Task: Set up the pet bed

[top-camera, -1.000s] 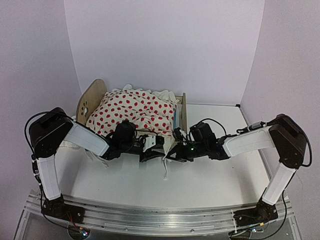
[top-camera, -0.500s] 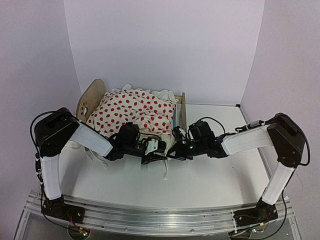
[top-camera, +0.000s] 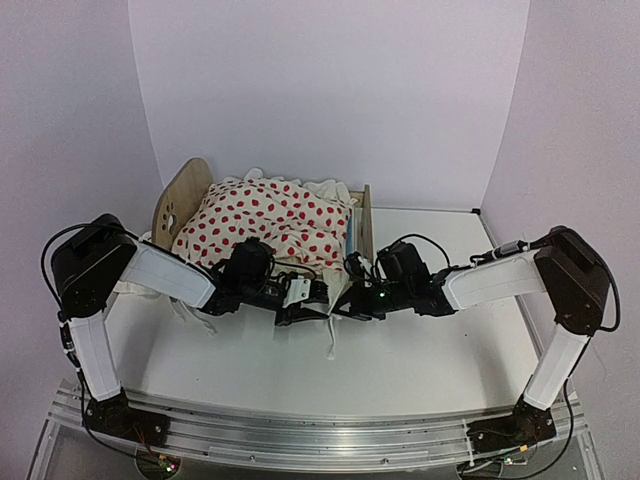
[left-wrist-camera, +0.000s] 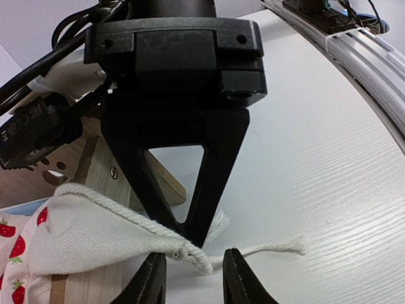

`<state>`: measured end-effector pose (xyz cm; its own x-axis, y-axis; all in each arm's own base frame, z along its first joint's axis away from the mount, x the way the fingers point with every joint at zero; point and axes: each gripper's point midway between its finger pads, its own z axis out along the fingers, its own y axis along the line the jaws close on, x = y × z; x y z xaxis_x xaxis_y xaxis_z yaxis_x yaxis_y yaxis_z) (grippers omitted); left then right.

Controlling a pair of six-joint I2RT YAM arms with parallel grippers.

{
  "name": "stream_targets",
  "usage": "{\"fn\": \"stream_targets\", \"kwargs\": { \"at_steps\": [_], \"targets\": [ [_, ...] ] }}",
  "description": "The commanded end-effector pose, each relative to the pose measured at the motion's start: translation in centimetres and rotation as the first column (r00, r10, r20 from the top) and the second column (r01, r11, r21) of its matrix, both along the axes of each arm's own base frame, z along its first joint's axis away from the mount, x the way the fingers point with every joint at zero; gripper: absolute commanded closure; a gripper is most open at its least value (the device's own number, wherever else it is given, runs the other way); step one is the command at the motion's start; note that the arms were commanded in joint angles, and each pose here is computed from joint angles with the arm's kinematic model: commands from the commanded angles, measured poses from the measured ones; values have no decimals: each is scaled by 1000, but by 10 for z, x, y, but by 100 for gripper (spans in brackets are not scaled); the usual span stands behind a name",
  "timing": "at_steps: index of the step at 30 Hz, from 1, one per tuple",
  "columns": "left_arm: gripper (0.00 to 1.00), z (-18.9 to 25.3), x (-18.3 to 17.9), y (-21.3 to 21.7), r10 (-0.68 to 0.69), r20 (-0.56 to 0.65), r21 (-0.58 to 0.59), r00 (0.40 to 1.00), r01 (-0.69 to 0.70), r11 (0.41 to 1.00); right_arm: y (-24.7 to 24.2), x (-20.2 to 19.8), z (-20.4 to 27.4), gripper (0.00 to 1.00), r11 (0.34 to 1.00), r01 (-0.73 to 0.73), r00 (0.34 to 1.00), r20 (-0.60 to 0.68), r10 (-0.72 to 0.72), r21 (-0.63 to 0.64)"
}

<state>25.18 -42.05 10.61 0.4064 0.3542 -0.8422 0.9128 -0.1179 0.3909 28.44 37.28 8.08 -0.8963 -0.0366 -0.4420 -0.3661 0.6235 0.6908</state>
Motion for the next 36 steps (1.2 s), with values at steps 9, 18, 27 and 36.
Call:
{"fn": "stream_targets", "kwargs": {
  "at_steps": [9, 18, 27, 36],
  "targets": [
    [76, -12, 47, 7, 145, 143, 4, 979, -147, 989, 8, 10, 10, 100, 1000, -2, 1000, 28, 2, 21],
    [72, -26, 18, -10, -15, 131, -5, 991, 16, 1000, 9, 10, 11, 100, 1000, -10, 999, 33, 9, 23],
    [75, -21, 5, -15, -74, 105, -29, 992, 78, 997, 9, 10, 11, 100, 1000, -13, 999, 35, 12, 22],
    [74, -18, -24, -14, -147, 16, -48, 989, 147, 988, 11, 11, 15, 100, 999, -18, 999, 47, 16, 29]
  ]
}}
